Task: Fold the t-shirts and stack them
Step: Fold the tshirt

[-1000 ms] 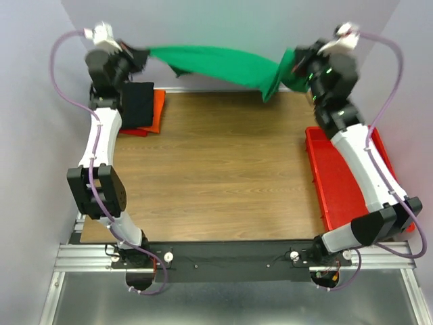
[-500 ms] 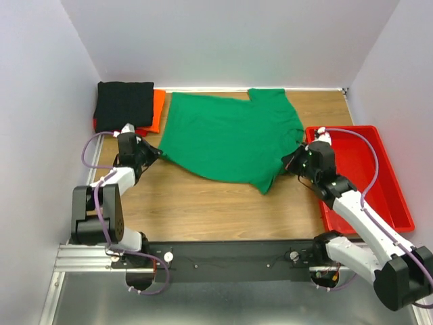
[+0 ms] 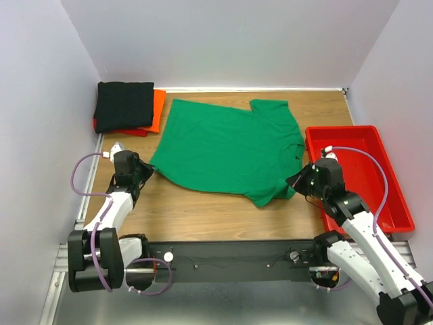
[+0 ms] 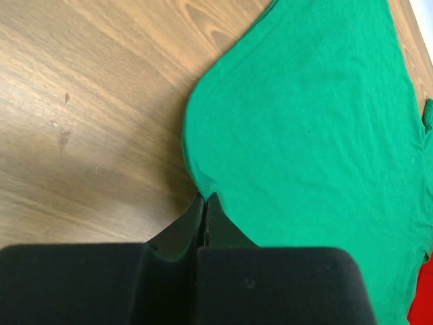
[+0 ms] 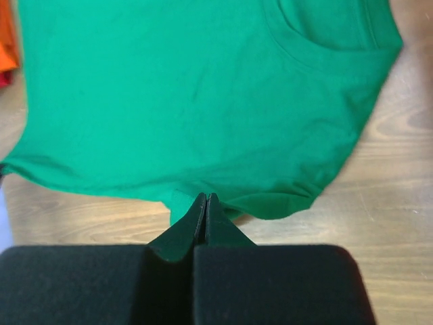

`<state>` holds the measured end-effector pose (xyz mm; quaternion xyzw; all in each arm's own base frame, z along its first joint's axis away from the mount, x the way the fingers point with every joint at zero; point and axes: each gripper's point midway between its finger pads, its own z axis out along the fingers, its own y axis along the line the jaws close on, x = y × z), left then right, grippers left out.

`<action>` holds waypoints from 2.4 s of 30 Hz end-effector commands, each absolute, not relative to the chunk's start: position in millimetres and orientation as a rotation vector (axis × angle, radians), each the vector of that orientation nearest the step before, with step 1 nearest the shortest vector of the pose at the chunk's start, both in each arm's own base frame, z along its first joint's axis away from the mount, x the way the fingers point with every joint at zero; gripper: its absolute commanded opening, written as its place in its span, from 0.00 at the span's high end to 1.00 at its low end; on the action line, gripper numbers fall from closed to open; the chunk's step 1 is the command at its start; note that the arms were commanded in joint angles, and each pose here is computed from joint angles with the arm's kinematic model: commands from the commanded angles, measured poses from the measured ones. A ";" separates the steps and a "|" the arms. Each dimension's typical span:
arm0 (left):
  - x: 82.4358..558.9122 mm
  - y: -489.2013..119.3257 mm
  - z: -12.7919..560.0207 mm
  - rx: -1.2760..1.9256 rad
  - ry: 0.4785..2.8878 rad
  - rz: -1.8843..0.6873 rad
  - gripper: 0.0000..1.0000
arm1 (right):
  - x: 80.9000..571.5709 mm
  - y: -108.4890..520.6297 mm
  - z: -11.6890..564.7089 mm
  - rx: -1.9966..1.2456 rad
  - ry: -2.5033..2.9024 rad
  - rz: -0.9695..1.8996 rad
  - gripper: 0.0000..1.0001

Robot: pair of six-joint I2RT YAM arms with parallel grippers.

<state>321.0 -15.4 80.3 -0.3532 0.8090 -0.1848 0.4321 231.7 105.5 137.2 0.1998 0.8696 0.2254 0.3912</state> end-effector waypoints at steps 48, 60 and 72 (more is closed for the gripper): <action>449.0 -28.8 83.9 -0.799 2.175 -0.395 0.96 | 355.7 54.6 138.6 0.570 2.222 0.125 1.00; 466.9 -31.0 79.1 -0.780 2.191 -0.408 0.96 | 359.4 51.0 128.8 0.599 2.238 0.136 0.99; 476.6 -35.7 76.2 -0.752 2.204 -0.427 0.96 | 358.0 44.9 115.7 0.622 2.260 0.116 1.00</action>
